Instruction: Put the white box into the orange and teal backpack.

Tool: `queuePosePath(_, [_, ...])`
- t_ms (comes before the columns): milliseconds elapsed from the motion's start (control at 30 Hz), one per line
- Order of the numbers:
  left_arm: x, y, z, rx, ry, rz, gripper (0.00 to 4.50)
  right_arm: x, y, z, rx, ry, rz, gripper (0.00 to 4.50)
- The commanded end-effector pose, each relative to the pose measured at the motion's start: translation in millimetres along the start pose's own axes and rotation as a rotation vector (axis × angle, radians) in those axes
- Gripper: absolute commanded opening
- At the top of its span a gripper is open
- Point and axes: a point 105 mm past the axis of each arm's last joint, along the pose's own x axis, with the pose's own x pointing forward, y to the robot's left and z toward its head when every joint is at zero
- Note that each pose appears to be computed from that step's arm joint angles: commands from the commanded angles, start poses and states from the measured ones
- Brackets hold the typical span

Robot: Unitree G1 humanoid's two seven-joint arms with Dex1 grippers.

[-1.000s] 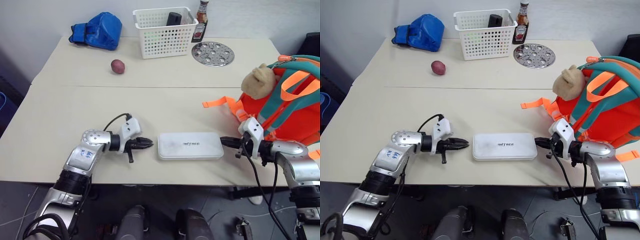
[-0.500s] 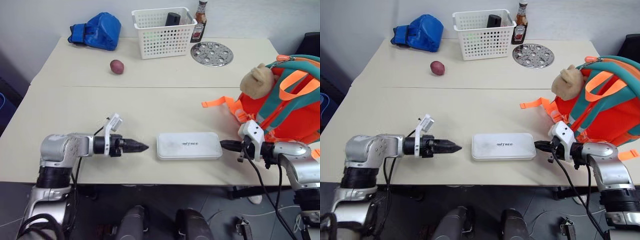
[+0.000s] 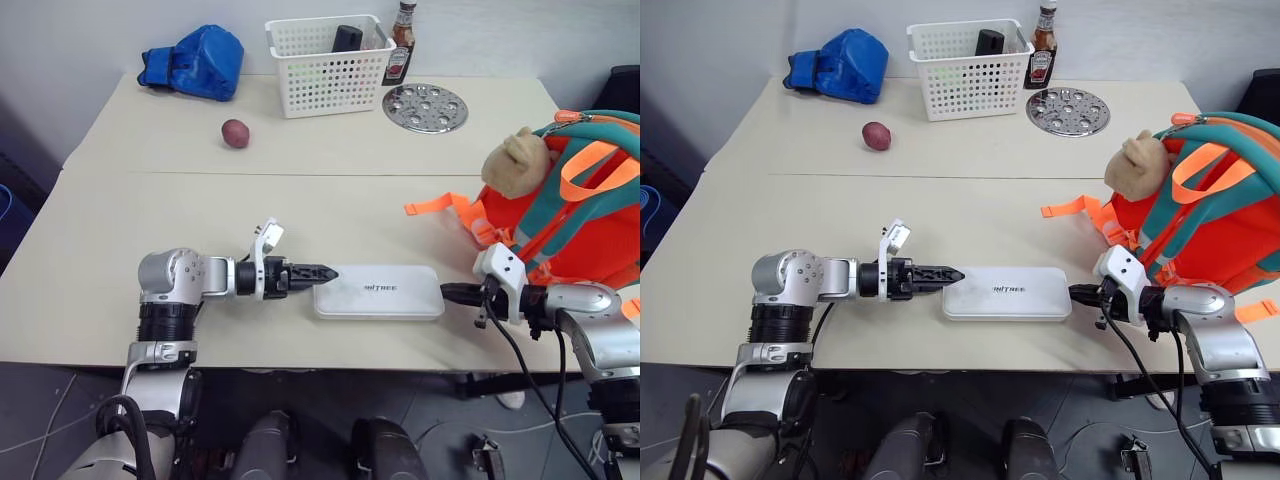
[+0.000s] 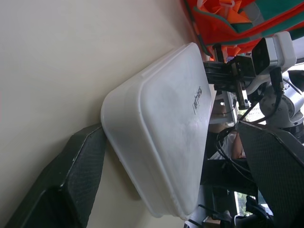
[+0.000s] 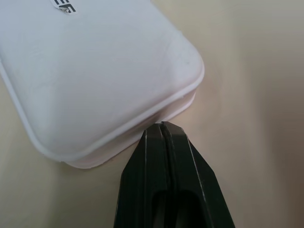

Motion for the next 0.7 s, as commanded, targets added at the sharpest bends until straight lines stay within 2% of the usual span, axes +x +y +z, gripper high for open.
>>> queuePosePath(33, [26.1, -21.9, 4.7, 0.026, 0.052, -0.108, 4.49, 7.0, 9.2, 13.2, -0.038, -0.052, 0.043, 0.0])
queuePosePath(200, [28.6, -25.1, 8.2, 0.056, 0.083, -0.11, 4.49, 8.1, 11.2, 11.9, -0.032, -0.058, 0.032, 0.0])
queuePosePath(300, [17.8, -19.5, 9.6, 0.066, 0.079, -0.075, 4.49, 8.6, 12.0, 11.9, -0.028, -0.062, 0.027, 0.0])
queuePosePath(533, [-36.6, -0.6, 6.8, 0.102, 0.079, 0.052, 4.49, 7.0, 14.8, 8.4, -0.022, -0.056, 0.019, 0.0])
queuePosePath(700, [-37.2, 3.9, -7.1, 0.151, 0.158, 0.097, 4.49, 6.0, 14.6, 8.0, -0.022, -0.058, 0.012, 0.0])
